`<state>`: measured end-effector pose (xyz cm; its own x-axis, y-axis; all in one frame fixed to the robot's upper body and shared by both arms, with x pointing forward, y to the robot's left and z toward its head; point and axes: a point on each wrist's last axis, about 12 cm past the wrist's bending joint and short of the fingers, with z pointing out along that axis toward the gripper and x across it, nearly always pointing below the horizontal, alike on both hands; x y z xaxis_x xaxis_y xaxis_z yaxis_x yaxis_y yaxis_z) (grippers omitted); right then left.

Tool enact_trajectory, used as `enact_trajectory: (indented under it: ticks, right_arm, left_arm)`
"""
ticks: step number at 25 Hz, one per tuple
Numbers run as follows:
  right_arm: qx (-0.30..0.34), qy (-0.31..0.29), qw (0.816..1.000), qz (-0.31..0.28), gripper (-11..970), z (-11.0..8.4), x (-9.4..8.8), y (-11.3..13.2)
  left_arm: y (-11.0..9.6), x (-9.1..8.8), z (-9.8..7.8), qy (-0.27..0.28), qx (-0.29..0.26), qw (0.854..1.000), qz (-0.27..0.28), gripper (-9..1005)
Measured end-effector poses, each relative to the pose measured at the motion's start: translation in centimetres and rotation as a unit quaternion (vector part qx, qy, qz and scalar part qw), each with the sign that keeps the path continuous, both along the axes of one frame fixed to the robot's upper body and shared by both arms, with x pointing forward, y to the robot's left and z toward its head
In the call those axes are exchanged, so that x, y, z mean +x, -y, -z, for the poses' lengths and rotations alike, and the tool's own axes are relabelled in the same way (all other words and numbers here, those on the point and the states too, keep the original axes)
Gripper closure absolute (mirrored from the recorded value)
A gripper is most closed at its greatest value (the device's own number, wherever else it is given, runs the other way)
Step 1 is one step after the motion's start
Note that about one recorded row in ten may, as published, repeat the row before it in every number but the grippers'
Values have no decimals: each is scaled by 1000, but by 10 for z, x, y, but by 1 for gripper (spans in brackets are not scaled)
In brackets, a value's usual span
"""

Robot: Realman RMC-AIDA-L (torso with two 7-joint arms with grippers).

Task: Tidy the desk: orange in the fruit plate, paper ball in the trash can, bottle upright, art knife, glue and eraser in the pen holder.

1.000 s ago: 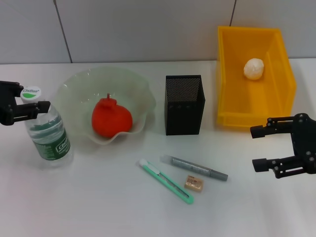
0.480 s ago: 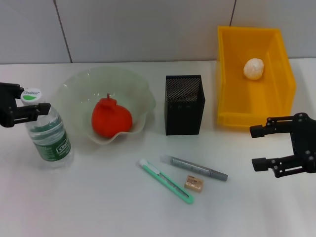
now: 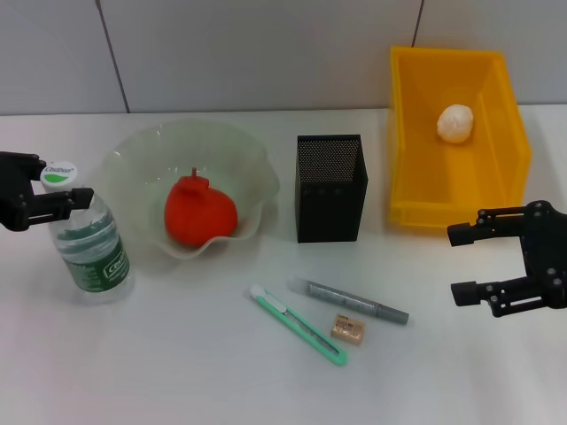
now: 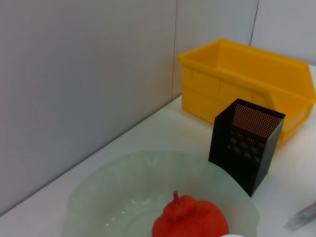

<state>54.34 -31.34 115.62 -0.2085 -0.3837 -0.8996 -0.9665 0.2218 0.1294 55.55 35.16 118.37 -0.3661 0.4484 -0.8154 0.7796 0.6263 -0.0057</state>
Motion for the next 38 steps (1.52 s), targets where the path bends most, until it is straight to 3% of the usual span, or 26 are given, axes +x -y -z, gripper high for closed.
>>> enact_trajectory:
  ticks: [7,19,25,26,27,29,31,32,35,37,38]
  right_arm:
    - [0,0,1000,0,172,0,0,0]
    - [0,0,1000,-2,172,-1,0,0]
    - [0,0,1000,-1,172,-1,0,0]
    - [0,0,1000,-1,172,-1,0,0]
    - [0,0,1000,-1,172,-1,0,0]
    - [1,2,1000,0,172,-1,1,0]
    - [2,3,1000,-1,172,-2,1,0]
    - [3,5,1000,-2,172,-3,3,-1]
    - [4,7,1000,-3,172,-4,4,-3]
    - [4,9,1000,-2,172,-4,6,-4]
    - [4,9,1000,-2,172,-4,6,-4]
  left_arm:
    - [-1,0,-1,3,-3,1000,-3,547]
    - [-2,-1,1,1,-9,1000,-9,362]
    - [-8,-4,-18,43,-45,998,-7,308]
    - [-10,-5,-23,54,-55,997,-5,306]
    - [-14,-11,-37,92,-109,990,-1,303]
    - [-15,-22,-46,123,-181,976,14,273]
    - [-15,-22,-46,123,-181,976,14,217]
    - [-6,-33,-43,122,-256,957,52,189]
    - [9,-35,-28,93,-288,949,88,189]
    - [9,-35,-28,93,-288,949,88,188]
    - [35,-35,-8,59,-305,941,136,188]
